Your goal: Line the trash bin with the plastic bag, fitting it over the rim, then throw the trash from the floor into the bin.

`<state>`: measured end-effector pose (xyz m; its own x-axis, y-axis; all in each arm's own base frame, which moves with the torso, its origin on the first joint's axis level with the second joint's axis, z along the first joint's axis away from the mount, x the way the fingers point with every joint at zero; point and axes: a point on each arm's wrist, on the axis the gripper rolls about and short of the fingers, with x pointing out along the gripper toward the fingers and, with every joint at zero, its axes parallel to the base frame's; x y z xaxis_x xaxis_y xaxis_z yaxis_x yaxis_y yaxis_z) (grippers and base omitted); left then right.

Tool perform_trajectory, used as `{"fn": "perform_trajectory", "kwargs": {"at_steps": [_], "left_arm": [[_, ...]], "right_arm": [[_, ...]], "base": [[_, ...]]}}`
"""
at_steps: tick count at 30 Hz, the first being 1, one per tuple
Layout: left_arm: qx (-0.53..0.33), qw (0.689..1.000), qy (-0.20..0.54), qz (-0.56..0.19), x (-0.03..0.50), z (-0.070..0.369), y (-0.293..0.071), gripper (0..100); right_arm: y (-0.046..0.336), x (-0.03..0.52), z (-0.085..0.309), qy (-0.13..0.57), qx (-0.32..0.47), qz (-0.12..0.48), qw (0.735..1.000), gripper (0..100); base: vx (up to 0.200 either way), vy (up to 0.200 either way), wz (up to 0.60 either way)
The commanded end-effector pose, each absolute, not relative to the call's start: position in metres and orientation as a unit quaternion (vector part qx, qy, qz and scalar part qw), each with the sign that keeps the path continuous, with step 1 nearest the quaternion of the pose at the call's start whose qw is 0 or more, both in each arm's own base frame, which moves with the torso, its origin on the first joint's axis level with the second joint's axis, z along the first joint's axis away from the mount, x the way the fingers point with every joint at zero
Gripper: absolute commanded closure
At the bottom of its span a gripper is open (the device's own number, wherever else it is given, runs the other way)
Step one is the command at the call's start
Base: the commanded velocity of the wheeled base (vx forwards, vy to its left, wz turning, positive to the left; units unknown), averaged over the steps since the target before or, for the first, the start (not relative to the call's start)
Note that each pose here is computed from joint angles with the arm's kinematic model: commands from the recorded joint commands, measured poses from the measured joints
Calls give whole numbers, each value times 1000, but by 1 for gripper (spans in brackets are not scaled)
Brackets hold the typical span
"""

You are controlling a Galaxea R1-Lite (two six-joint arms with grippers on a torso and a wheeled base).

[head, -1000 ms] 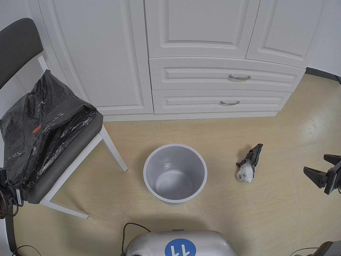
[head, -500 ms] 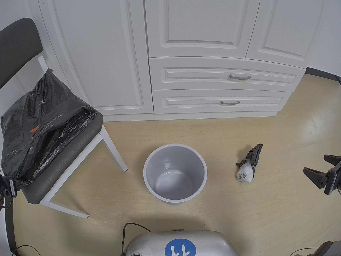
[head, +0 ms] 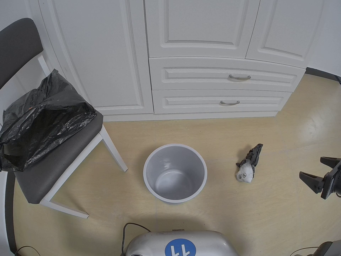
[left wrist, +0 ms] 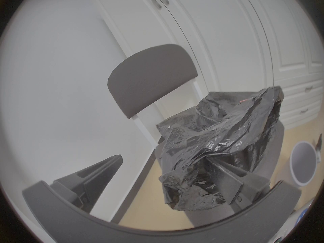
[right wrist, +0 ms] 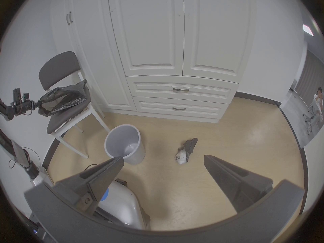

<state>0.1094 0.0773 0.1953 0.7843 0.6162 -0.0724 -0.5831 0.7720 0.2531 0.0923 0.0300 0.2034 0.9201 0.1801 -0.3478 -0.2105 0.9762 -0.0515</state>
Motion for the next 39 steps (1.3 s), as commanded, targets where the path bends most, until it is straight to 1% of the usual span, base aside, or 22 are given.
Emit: {"fn": "perform_trajectory", "kwargs": {"at_steps": [1,2,4,6,8,10,11,16,23,29,39], "left_arm": [[99,946,66,302,112,198,74,0],[76,951,87,286,122,190,77,0],[70,952,94,281,125,187,79,0],[44,953,129,271,140,173,88,0],[34,952,146,268,146,167,91,0],[33,952,148,268,146,166,92,0],[26,952,163,258,149,159,94,0],[11,961,189,204,148,145,91,0],[12,953,219,208,151,133,99,0],[21,954,206,218,153,136,104,0],[21,951,184,249,166,128,127,0]], "right_arm": [[32,92,202,175,-47,106,978,0],[33,93,201,180,-49,108,977,0],[33,93,200,181,-50,110,976,0],[35,93,198,184,-53,117,974,0],[35,92,198,184,-55,114,975,0],[35,92,198,184,-56,114,975,0],[35,92,199,178,-56,106,977,0],[35,92,198,170,-54,104,978,0],[36,93,197,174,-56,110,977,0],[36,92,196,175,-57,112,977,0],[38,91,193,179,-61,124,974,0]], "base": [[0,0,0],[0,0,0],[0,0,0],[0,0,0],[0,0,0],[0,0,0],[0,0,0],[0,0,0],[0,0,0],[0,0,0],[0,0,0]]}}
